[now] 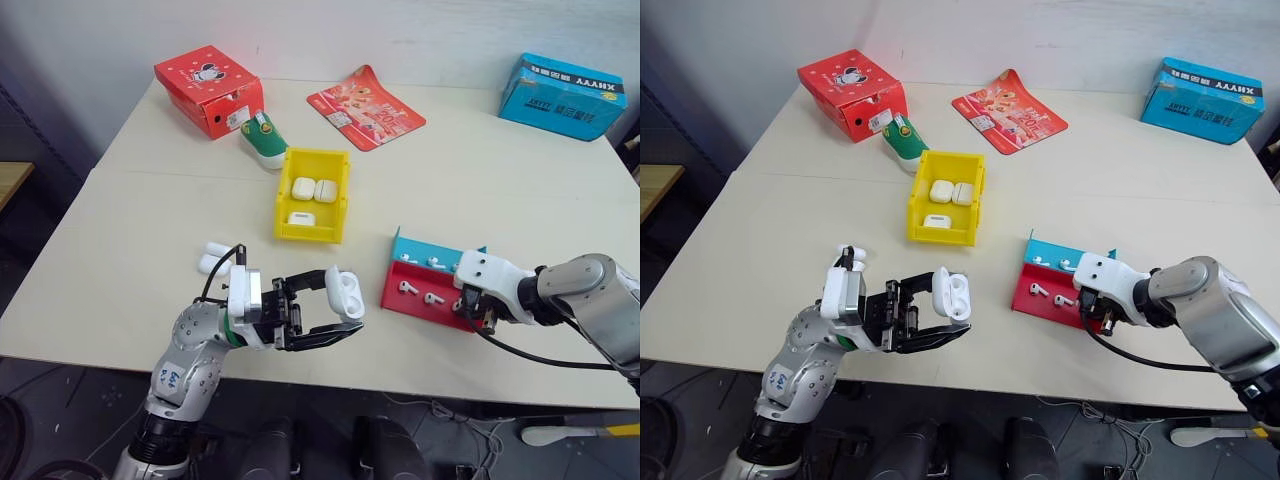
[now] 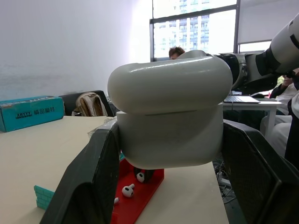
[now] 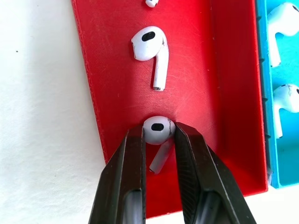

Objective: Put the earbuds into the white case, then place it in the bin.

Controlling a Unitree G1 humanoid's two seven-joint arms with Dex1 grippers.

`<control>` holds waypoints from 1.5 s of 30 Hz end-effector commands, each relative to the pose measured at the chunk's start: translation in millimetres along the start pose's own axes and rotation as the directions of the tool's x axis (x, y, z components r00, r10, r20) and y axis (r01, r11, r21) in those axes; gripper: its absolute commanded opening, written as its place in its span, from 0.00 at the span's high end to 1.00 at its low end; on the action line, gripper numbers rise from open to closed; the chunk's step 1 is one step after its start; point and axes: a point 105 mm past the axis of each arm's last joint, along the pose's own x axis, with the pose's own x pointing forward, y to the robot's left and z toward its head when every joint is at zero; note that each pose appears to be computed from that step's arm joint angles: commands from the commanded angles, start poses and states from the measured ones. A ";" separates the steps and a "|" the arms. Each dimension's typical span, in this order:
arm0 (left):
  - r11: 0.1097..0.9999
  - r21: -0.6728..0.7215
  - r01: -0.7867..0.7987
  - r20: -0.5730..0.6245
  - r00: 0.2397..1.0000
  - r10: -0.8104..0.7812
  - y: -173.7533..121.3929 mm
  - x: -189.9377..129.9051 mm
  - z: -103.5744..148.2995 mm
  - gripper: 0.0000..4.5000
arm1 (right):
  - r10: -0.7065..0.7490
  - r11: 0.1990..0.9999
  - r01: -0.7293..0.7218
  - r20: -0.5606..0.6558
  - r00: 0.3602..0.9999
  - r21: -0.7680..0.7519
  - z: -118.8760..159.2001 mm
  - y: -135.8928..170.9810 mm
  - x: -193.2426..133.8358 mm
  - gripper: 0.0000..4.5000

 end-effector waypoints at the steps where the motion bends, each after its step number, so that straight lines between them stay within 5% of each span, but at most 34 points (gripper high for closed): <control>1: 0.999 0.041 0.014 0.027 1.000 -0.015 -2.4 2.1 10.5 0.38 | -0.001 1.000 0.001 0.008 1.000 0.012 -1.1 2.2 2.0 0.90; 4: 0.999 0.030 0.017 0.062 0.998 -0.019 -1.8 3.9 15.1 0.38 | -0.039 0.998 0.032 0.111 0.993 0.062 10.7 -7.8 -7.0 0.90; 8: 1.000 0.010 0.018 0.126 0.992 -0.019 3.2 8.1 25.5 0.38 | -0.022 0.993 -0.027 0.409 0.912 0.114 36.9 -17.2 -45.3 0.90; 10: 1.000 -0.011 0.022 0.174 0.984 -0.020 9.5 12.3 32.6 0.38 | -0.005 0.975 -0.146 0.671 0.741 0.169 62.7 -16.4 -77.4 0.90; 12: 0.997 -0.050 0.064 0.228 0.972 -0.051 13.3 19.7 41.4 0.38 | 0.030 0.968 -0.234 0.876 0.481 0.095 83.0 -4.9 -110.1 0.90; 16: 0.986 -0.073 0.152 0.250 0.959 -0.129 15.0 29.1 46.4 0.38 | 0.018 0.981 -0.195 0.986 0.163 0.014 107.8 18.0 -135.1 0.90; 19: 0.981 -0.078 0.180 0.255 0.954 -0.154 18.5 31.9 46.6 0.38 | 0.034 0.994 -0.103 0.999 0.027 -0.031 127.7 37.1 -140.8 0.90; 24: 0.969 -0.081 0.234 0.259 0.943 -0.206 20.6 40.9 43.9 0.38 | 0.086 0.992 -0.085 0.994 -0.069 -0.091 151.0 63.3 -135.9 0.90; 29: 0.963 -0.083 0.258 0.269 0.936 -0.228 20.3 48.1 44.2 0.38 | 0.130 0.988 -0.069 0.988 -0.080 -0.136 160.2 74.6 -126.9 0.90; 45: 0.967 -0.062 0.247 0.257 0.940 -0.223 19.6 51.2 41.7 0.38 | 0.146 0.987 -0.076 0.989 0.039 -0.142 161.1 68.1 -102.1 0.90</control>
